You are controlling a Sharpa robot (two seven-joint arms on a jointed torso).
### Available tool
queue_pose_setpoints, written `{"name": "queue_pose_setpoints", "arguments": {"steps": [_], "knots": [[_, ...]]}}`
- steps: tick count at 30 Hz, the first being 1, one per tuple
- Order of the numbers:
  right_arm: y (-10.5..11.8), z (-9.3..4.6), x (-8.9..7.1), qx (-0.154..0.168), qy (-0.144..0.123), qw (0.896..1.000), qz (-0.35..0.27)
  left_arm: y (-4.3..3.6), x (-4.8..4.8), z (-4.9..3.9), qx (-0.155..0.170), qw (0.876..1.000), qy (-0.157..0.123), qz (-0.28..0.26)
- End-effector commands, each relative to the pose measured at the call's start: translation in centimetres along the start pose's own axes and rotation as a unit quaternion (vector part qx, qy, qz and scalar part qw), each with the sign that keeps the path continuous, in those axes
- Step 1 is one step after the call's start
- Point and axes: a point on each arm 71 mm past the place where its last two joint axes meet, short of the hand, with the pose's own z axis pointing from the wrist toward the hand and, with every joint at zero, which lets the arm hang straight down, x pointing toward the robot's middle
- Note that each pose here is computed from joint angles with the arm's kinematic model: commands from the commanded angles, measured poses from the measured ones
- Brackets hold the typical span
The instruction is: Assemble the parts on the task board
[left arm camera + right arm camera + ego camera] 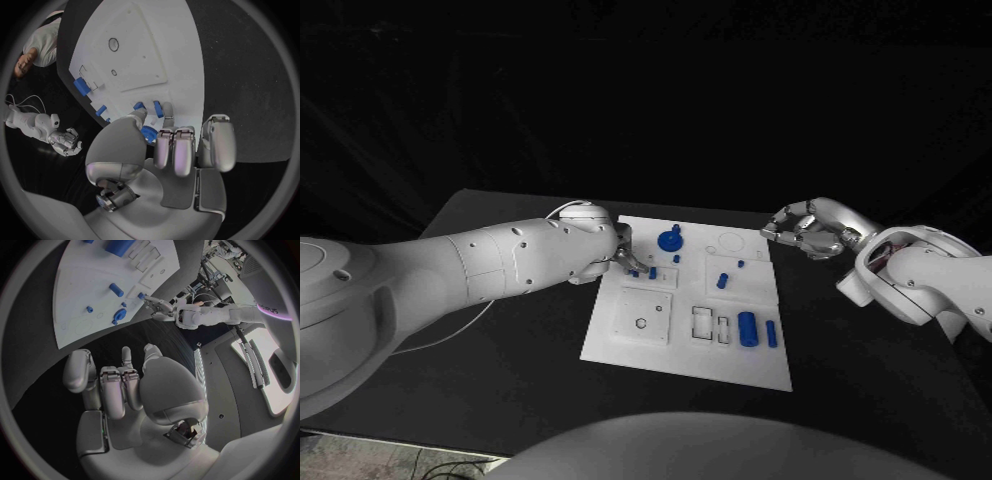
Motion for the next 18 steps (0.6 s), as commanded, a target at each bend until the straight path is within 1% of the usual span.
{"name": "queue_pose_setpoints", "arguments": {"steps": [1,9,14,18], "knots": [[0.04,0.01,0.09,-0.003,0.004,1.0,-0.001,0.13,0.31,0.03,0.004,1.0,0.001,-0.006],[-0.02,-0.01,0.08,-0.002,0.003,1.0,-0.001,0.48,0.06,-0.21,0.014,1.0,-0.011,-0.017],[-0.03,-0.01,0.08,-0.001,0.003,1.0,-0.001,0.62,-0.18,-0.38,0.024,0.999,-0.012,-0.038],[-0.05,-0.02,0.08,-0.001,0.003,1.0,-0.001,0.57,-0.58,-0.58,0.029,0.998,-0.011,-0.049]]}}
